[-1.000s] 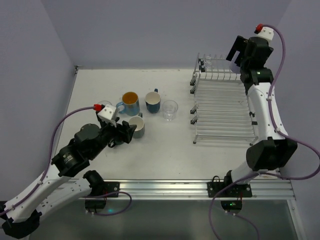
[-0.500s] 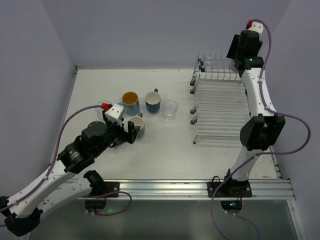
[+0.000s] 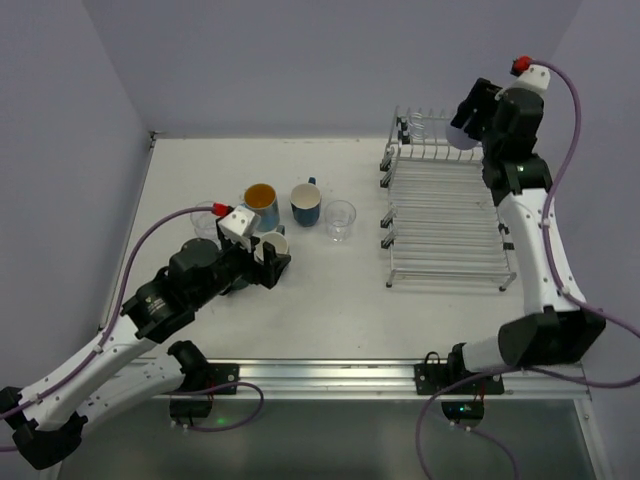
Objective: Unload the cups from the dish rack
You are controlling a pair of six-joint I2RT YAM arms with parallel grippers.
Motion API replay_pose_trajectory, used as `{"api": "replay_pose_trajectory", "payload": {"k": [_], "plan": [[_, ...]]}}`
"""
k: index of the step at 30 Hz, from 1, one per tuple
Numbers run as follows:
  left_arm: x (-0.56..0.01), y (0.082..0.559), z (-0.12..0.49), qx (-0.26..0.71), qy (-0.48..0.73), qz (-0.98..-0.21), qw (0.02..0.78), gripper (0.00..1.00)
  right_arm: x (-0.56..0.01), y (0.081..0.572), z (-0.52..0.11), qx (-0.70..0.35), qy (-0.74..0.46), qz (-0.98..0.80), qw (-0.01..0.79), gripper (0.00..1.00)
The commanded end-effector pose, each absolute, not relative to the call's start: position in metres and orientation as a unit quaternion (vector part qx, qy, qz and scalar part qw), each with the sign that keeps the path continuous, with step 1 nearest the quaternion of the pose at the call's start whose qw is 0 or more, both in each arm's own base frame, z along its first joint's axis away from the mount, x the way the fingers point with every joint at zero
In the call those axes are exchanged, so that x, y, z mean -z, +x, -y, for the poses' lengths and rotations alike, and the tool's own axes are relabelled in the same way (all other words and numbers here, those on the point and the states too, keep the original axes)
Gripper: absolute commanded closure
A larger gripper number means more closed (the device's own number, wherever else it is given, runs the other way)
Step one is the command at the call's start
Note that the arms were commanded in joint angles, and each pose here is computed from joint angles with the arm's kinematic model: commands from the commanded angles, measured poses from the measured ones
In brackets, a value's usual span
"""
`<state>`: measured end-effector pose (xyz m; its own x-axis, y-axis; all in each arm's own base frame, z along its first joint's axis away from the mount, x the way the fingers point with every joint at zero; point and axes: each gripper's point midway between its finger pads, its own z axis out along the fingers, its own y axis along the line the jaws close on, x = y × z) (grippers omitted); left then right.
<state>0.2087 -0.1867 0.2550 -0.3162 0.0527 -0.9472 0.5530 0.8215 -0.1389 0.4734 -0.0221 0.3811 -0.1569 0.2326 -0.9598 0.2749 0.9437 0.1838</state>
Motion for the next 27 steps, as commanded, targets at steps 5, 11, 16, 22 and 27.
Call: {"api": "replay_pose_trajectory", "payload": {"k": [5, 11, 16, 22, 27], "plan": [[-0.308, 0.197, 0.246, 0.405, 0.179, -0.714, 0.542, 0.16, -0.405, 0.360, -0.119, -0.316, 0.099, -0.679, 0.655, 0.80], [-0.324, 0.181, 0.293, 0.549, 0.174, -0.656, 0.488, 0.17, -0.376, 0.269, -0.199, -0.550, 0.012, -0.616, 0.563, 0.80], [-0.327, 0.180, 0.313, 0.606, 0.171, -0.622, 0.465, 0.19, -0.363, 0.219, -0.221, -0.616, -0.044, -0.602, 0.506, 0.80], [-0.321, 0.179, 0.336, 0.651, 0.169, -0.606, 0.425, 0.25, -0.341, 0.203, -0.234, -0.646, -0.050, -0.603, 0.465, 0.79], [-0.334, 0.173, 0.339, 0.680, 0.170, -0.574, 0.423, 0.41, -0.325, 0.201, -0.244, -0.653, -0.042, -0.608, 0.450, 0.79]]}}
